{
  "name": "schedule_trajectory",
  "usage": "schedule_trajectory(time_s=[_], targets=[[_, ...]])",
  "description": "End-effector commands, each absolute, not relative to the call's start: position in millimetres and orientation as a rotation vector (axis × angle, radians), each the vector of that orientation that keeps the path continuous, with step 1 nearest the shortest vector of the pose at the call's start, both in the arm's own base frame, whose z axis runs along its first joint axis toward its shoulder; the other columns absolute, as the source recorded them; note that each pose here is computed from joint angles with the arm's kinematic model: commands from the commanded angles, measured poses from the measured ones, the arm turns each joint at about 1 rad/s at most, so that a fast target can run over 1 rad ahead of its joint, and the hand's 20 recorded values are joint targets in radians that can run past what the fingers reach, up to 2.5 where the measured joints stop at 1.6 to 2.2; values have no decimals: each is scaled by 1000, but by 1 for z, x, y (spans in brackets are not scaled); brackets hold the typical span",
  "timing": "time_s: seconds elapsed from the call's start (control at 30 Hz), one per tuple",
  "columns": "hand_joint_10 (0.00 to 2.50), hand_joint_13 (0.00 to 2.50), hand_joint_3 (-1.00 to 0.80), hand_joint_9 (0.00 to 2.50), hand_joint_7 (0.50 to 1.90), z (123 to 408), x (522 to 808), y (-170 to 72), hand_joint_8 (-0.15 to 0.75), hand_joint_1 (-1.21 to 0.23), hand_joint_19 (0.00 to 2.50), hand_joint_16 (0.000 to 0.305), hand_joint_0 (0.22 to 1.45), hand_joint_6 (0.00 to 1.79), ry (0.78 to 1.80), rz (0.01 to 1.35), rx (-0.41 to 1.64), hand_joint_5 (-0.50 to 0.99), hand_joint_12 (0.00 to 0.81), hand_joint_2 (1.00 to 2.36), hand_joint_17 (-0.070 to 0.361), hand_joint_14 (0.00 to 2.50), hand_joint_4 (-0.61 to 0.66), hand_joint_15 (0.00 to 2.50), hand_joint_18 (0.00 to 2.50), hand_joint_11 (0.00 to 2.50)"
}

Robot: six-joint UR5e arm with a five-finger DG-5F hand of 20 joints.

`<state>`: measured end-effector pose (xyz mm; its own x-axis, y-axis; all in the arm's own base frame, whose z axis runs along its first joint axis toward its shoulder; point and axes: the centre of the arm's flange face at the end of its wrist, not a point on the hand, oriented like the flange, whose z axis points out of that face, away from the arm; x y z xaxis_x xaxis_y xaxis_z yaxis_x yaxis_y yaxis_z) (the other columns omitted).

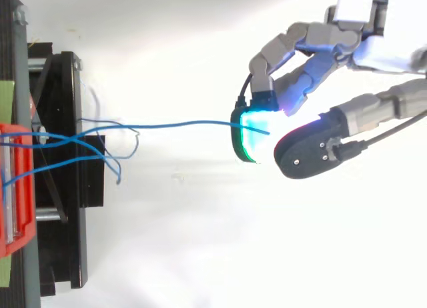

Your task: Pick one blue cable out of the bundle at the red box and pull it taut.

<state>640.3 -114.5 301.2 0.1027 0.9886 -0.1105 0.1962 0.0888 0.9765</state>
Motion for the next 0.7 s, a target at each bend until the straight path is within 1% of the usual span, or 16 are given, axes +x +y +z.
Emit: schedule_trajectory(time_s=[0.0, 0.07, 0.17, 0.2, 0.67], targets=[[13, 639, -36, 978, 1167, 282, 641, -113, 282, -730, 256, 48, 633, 946, 1234, 1006, 1259, -175, 375, 1026, 108, 13, -124, 382, 567, 1100], [13, 638, -35, 977, 1172, 276, 639, -112, 283, -730, 256, 48, 633, 946, 1221, 1015, 1247, -176, 375, 1026, 108, 13, -123, 390, 567, 1099], [12, 638, -36, 975, 1169, 264, 638, -111, 283, -729, 256, 48, 633, 947, 1161, 1051, 1208, -176, 375, 1026, 108, 13, -122, 385, 566, 1084], [15, 637, -32, 974, 1166, 264, 639, -110, 284, -729, 255, 48, 633, 947, 1140, 1051, 1200, -176, 377, 1026, 108, 13, -123, 384, 565, 1085], [13, 631, -37, 965, 1166, 264, 639, -108, 284, -729, 250, 48, 635, 948, 1154, 1018, 1189, -177, 375, 1026, 108, 13, -127, 382, 562, 1085]])
